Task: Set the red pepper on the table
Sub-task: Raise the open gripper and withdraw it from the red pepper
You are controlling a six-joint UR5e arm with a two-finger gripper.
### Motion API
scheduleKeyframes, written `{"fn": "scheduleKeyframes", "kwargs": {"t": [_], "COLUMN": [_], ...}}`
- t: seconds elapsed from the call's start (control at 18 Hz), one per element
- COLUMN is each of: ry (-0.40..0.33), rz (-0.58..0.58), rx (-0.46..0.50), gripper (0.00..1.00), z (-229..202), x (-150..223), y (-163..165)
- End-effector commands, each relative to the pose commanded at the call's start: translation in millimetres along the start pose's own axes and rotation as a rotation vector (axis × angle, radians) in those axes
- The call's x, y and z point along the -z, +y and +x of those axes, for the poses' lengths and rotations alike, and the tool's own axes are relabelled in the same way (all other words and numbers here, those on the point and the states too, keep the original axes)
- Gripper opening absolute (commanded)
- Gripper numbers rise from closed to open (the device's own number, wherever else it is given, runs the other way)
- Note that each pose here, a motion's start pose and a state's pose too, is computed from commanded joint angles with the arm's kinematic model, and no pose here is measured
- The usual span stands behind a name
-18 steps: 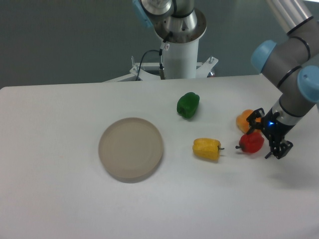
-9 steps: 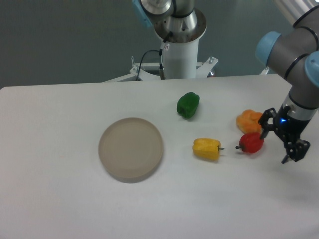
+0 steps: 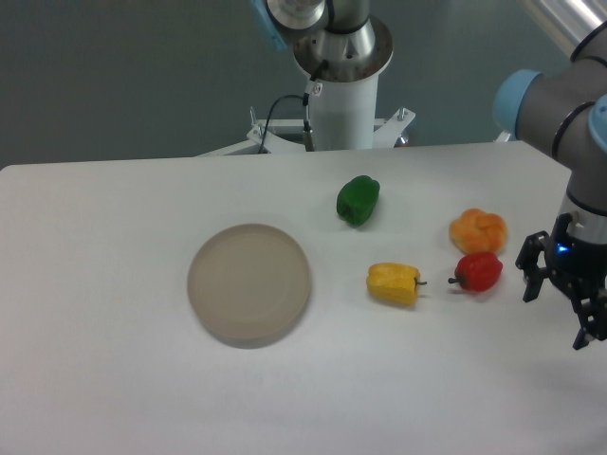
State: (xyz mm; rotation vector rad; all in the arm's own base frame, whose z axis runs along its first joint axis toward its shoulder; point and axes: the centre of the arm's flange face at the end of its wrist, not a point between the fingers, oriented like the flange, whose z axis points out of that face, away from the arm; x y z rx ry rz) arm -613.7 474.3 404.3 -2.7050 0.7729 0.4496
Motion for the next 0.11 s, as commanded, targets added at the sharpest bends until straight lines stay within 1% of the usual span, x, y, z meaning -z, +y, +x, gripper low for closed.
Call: {"fn": "scheduleKeyframes", "kwargs": {"t": [0.11], "ry": [-0.003], "rz": [0.002], "rx": [-0.007], "gripper": [1.00], "z": [1.1], "x": [-1.8], "y": [-4.4]}}
